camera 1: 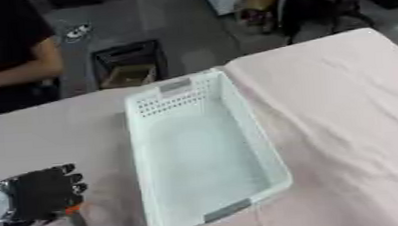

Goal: Pick up objects on the table and place them in the box.

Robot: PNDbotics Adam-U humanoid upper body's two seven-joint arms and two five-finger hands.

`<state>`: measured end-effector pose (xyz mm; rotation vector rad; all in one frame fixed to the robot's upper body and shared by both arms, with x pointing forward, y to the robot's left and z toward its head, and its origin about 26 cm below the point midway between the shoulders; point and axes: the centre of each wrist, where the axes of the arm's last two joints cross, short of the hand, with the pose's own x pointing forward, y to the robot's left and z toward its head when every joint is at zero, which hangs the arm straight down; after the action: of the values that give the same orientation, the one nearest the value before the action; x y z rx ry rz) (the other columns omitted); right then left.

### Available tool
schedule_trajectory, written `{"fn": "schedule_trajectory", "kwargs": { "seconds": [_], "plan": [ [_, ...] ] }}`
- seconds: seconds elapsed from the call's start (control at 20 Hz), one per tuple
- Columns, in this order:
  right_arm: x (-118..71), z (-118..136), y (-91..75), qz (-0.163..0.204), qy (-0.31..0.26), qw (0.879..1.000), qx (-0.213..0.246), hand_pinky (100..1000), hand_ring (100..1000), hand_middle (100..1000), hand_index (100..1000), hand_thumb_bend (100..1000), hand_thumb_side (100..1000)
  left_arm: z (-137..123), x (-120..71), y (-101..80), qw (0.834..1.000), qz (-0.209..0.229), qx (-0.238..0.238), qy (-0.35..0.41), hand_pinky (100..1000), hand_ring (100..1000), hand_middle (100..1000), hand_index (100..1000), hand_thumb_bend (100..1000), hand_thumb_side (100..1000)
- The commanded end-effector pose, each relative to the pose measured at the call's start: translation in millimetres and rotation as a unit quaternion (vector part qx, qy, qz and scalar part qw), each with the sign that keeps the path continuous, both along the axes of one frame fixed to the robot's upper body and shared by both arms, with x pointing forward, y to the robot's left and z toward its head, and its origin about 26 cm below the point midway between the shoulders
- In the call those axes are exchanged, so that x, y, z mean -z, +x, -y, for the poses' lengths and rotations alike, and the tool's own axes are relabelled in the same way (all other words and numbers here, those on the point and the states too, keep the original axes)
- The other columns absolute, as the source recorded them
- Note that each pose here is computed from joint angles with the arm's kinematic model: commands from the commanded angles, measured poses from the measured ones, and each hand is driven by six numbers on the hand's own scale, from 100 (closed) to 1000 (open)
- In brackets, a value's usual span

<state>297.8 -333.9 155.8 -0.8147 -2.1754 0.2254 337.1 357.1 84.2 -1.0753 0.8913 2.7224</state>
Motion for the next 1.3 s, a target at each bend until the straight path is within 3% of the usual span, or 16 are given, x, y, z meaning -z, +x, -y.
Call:
{"fn": "schedule_trajectory", "kwargs": {
  "seconds": [0.05, 0.4, 0.5, 0.7, 0.95, 1.3],
  "plan": [
    [-9.5, 1.6, 0.8, 0.012, -0.011, 1.000, -0.003, 316, 414, 466, 693, 100, 646, -3.7, -8.0, 5.7, 1.000, 0.026, -0.004, 0.001, 682, 755, 640, 741, 452, 285],
    [-9.8, 1.4, 1.0, 0.013, -0.010, 1.000, -0.004, 317, 414, 466, 693, 100, 646, 0.2, -1.7, 11.2, 1.000, 0.029, -0.006, -0.009, 671, 714, 598, 718, 396, 270],
    [-9.9, 1.5, 1.0, 0.013, -0.010, 1.000, -0.003, 317, 414, 466, 693, 100, 646, -1.2, 1.1, 12.0, 1.000, 0.017, -0.007, -0.010, 653, 684, 579, 710, 342, 254],
    [-10.1, 1.2, 1.2, 0.013, -0.011, 1.000, -0.004, 317, 414, 466, 693, 100, 646, -6.7, 1.7, 12.5, 1.000, -0.014, -0.017, -0.001, 660, 697, 591, 716, 319, 265],
    [-10.9, 1.6, 1.6, 0.013, -0.014, 1.000, -0.005, 317, 414, 466, 693, 100, 646, -10.9, -7.5, 11.7, 0.999, -0.047, -0.020, 0.019, 667, 703, 586, 711, 286, 279],
    [-11.2, 2.2, 1.7, 0.011, -0.018, 1.000, -0.007, 317, 414, 467, 694, 100, 647, -10.2, -28.5, 10.5, 0.998, -0.056, -0.016, 0.032, 646, 602, 521, 662, 255, 275]
  ]
}}
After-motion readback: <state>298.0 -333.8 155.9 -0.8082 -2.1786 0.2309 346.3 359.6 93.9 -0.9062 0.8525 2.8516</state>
